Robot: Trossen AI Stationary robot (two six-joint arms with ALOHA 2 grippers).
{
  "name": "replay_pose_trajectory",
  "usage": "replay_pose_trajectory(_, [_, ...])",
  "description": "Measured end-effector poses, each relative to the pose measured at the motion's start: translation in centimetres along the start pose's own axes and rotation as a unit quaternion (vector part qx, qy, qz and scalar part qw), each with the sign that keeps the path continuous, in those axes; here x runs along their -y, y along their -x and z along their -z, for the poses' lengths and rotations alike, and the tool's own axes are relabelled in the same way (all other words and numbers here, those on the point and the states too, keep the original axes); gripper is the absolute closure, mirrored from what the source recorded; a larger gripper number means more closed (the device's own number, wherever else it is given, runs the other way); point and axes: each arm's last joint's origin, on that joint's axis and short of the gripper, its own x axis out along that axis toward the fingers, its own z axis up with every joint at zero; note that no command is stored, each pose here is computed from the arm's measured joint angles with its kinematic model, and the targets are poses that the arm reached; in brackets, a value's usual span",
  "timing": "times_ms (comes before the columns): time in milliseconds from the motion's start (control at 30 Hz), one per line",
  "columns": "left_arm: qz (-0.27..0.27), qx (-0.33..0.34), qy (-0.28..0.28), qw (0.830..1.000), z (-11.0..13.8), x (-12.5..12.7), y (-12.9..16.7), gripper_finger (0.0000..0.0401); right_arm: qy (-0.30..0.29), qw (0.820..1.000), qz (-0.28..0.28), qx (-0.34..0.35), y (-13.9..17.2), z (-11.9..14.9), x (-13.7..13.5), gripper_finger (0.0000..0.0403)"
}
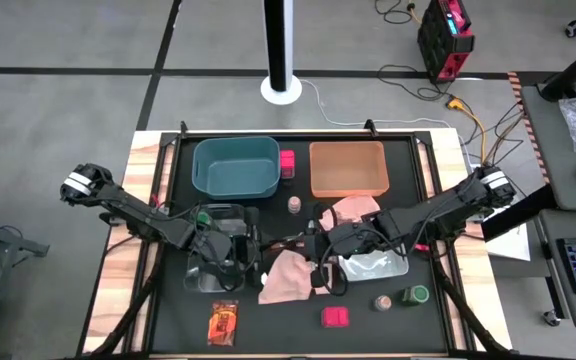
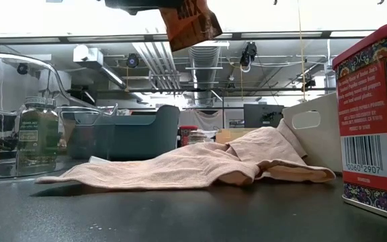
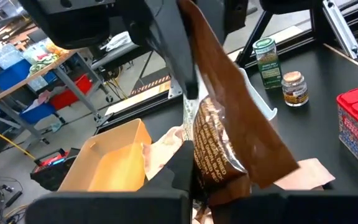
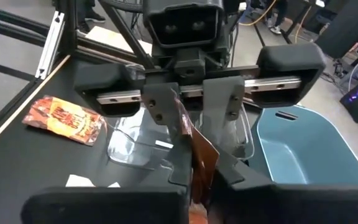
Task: Sort spices by type
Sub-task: Put the top orange seasoning bag into the orange bin
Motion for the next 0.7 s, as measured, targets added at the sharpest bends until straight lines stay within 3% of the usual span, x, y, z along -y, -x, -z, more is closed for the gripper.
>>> replay_pose_trajectory(300, [-0.006,0.005,0.018,1.000,-0.2,-0.1,0.0,0.0313,-0.010,1.000,0.003,0.010,0.6,-0.5,0.3,0.0394])
replay_pose_trajectory(500, [-0.068,-0.019,0.011,0.997,0.0,-0.4,0.1,0.0260,-0.021,0.999,0.043,0.001,0.9,-0.5,0.6,0.0394])
replay_pose_trajectory(700, [-0.097,-0.043,0.000,0.994,0.4,-0.5,0.2,0.0237,-0.031,0.996,0.078,-0.020,2.1,-0.5,1.7,0.0394])
